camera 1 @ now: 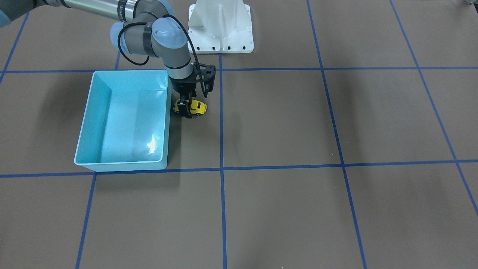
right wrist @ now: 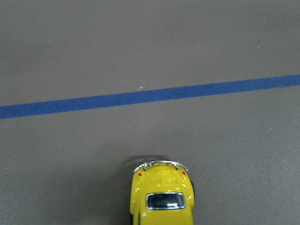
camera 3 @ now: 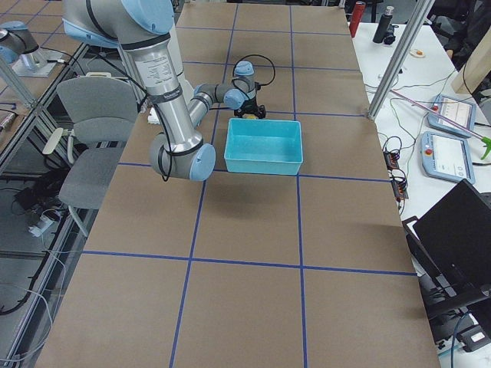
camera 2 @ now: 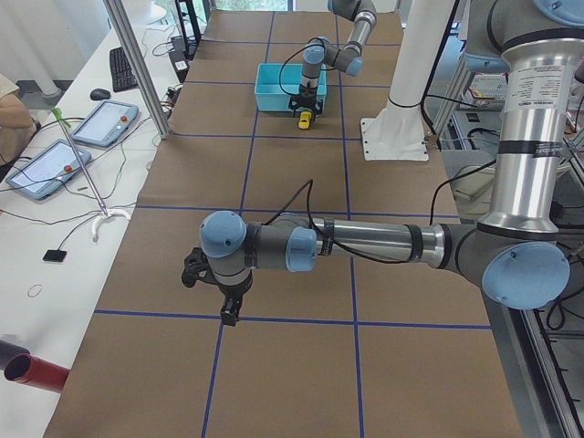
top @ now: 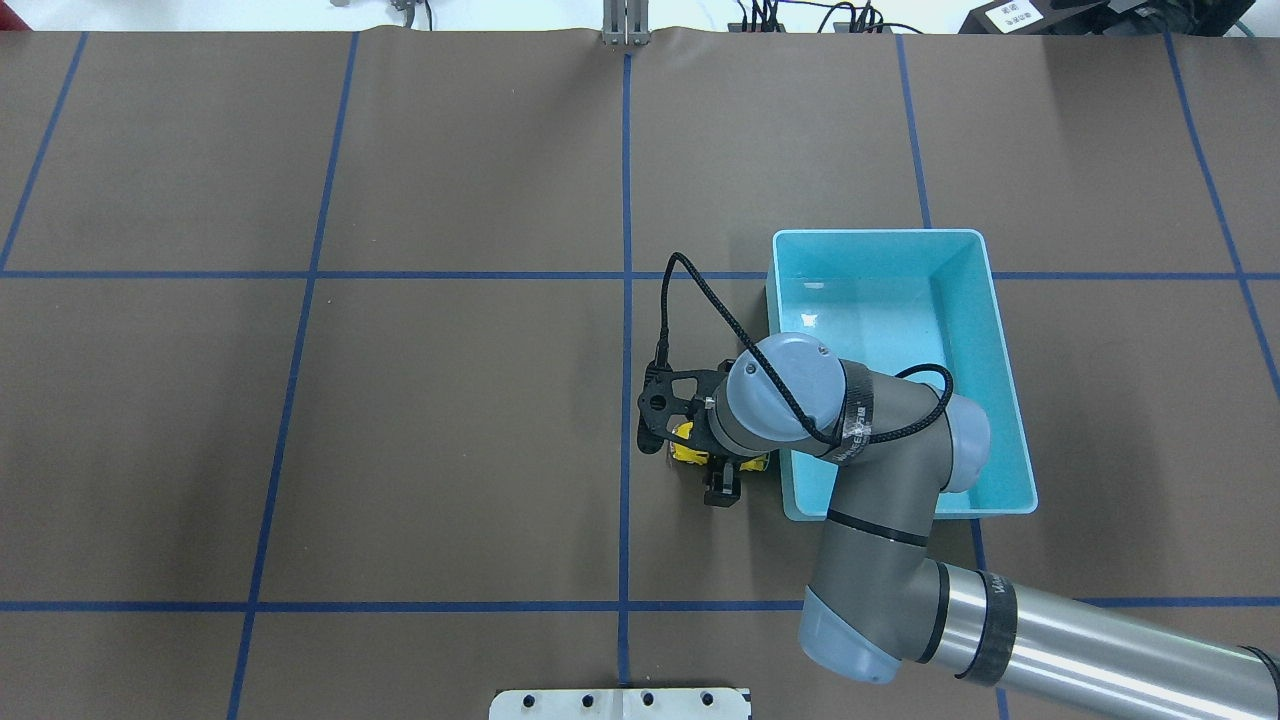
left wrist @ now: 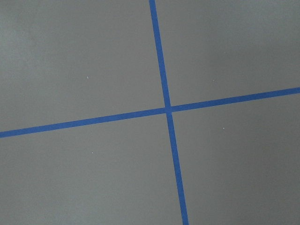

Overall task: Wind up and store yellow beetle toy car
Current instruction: 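Close the right gripper on the yellow car and lift it, then carry the car into the blue bin with the right gripper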

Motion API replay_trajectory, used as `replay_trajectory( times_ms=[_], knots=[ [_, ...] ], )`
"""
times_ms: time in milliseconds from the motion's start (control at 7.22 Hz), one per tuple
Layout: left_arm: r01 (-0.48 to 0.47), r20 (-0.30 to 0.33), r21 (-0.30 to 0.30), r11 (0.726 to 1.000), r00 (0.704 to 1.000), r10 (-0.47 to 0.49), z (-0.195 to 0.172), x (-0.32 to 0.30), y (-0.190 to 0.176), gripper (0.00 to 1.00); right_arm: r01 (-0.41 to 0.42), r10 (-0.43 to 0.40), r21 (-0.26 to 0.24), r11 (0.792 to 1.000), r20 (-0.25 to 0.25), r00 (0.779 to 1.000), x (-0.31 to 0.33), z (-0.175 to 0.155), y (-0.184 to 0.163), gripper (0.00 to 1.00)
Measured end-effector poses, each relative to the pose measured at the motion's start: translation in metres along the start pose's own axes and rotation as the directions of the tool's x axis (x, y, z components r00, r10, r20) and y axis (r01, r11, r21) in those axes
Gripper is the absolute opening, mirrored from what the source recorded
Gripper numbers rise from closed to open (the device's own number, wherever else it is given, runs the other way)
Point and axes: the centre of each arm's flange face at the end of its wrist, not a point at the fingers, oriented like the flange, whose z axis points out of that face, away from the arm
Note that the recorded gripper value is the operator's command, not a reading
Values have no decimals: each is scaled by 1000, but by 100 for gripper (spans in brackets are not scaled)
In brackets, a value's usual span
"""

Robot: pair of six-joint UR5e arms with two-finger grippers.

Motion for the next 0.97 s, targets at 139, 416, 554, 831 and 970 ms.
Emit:
replay_trajectory(
  times_ms=[139, 416, 554, 831, 970],
  knots=[
    [4, -1, -4, 1000, 1000, -4, 1, -1, 1, 100, -13, 13, 7, 1000, 4, 1000, -4, 2, -1, 0],
    [5, -1, -5, 1000, 1000, -5, 1, -1, 1, 100, -49, 49, 49, 998, 12, 999, -14, -9, -7, 0],
    [4, 0, -4, 1000, 1000, -4, 1, -1, 1, 100, -49, 48, 77, 996, 14, 999, -18, -23, -8, 0],
    [6, 4, -7, 1000, 1000, -6, 3, -3, 2, 100, -56, 54, 137, 989, 15, 998, -13, -59, -12, 0],
    [5, 6, -5, 1000, 1000, -5, 2, -3, 2, 100, -78, 75, 169, 983, 24, 997, 8, -86, -14, 0]
  ],
)
